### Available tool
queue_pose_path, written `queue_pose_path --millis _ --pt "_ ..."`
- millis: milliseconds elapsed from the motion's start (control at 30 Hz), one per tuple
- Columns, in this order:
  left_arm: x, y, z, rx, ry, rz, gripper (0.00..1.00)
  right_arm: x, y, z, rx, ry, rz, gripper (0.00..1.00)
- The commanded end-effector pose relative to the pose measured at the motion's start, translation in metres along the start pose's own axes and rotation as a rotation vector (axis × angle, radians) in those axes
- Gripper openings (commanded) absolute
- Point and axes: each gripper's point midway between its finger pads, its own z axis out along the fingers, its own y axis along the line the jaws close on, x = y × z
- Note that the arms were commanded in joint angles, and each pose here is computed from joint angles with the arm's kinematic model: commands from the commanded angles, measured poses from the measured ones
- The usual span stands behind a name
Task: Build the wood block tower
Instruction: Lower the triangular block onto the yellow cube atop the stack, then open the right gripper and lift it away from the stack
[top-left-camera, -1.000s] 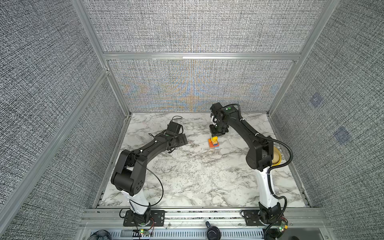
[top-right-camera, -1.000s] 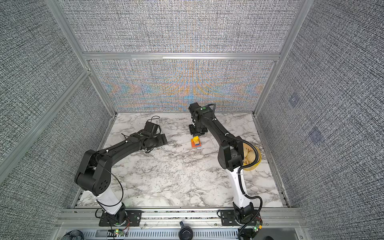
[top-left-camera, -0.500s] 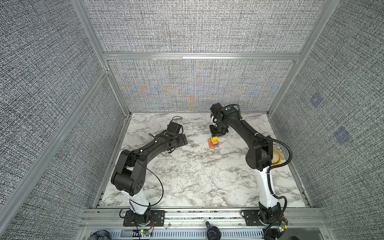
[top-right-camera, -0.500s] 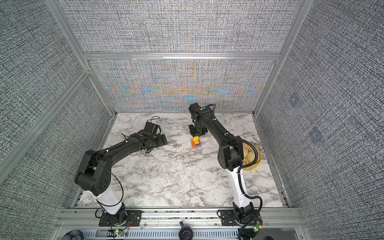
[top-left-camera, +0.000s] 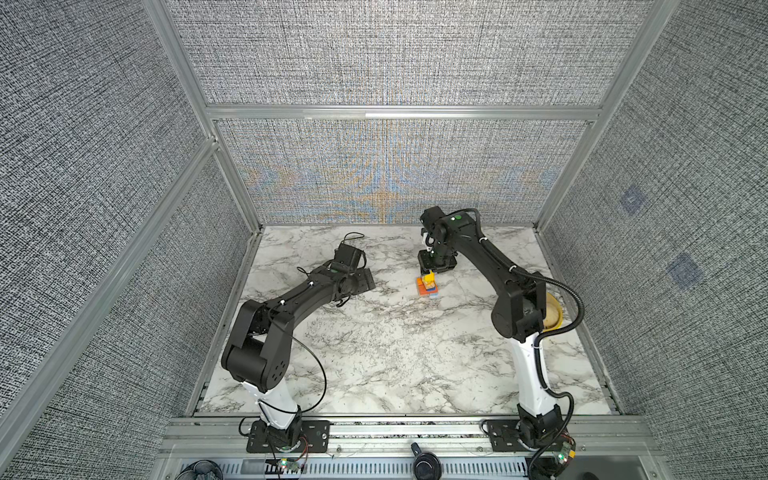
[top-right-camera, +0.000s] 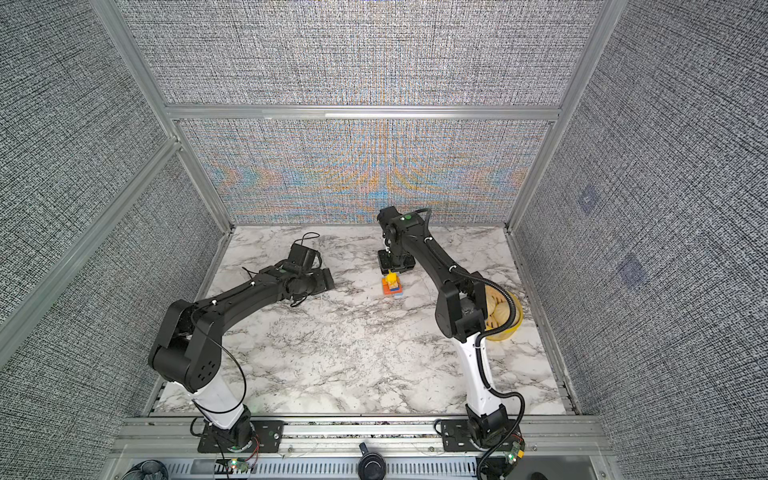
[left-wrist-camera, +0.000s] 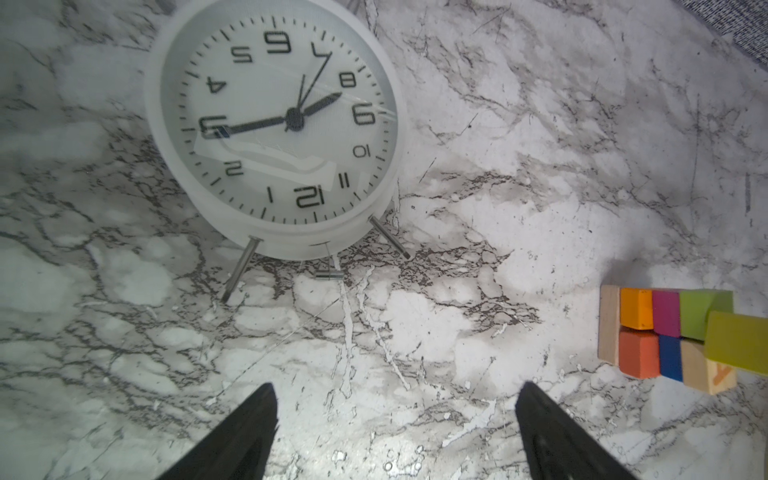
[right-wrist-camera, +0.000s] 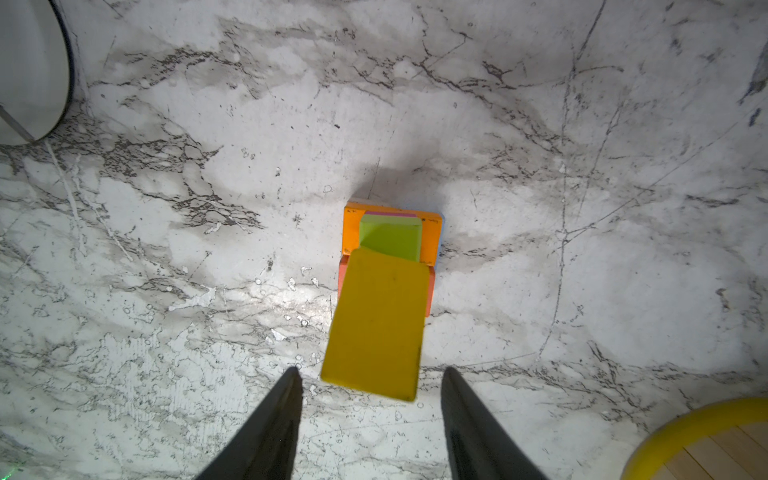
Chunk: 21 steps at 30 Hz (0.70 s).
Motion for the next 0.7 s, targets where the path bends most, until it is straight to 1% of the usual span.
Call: queue_pose_path --millis 0,133,300,500,667 --pt "-0.002 0.001 -0.005 -0.004 -0.007 0.005 0.91 -0.002 0.001 -0.007 -0.007 -0.018 0.001 0.58" --pt "-0.008 -0.003 -0.013 0.001 -0.019 0.007 0.91 -0.006 0.001 -0.019 -0.011 -0.061 0.007 0.60" --pt "-0.017 -0.003 -0.034 -0.016 -0.047 0.023 0.91 -0.010 -0.003 -0.046 0.000 -0.164 0.007 0.61" --pt "-0.038 0.005 -0.079 -0.079 -0.139 0.048 0.93 -0.005 -0.014 -0.090 0.019 -0.350 0.005 0.65" --pt "-0.050 0.017 -0.117 -0.126 -0.235 0.070 0.97 0.012 -0.029 -0.125 0.053 -0.539 0.023 0.76"
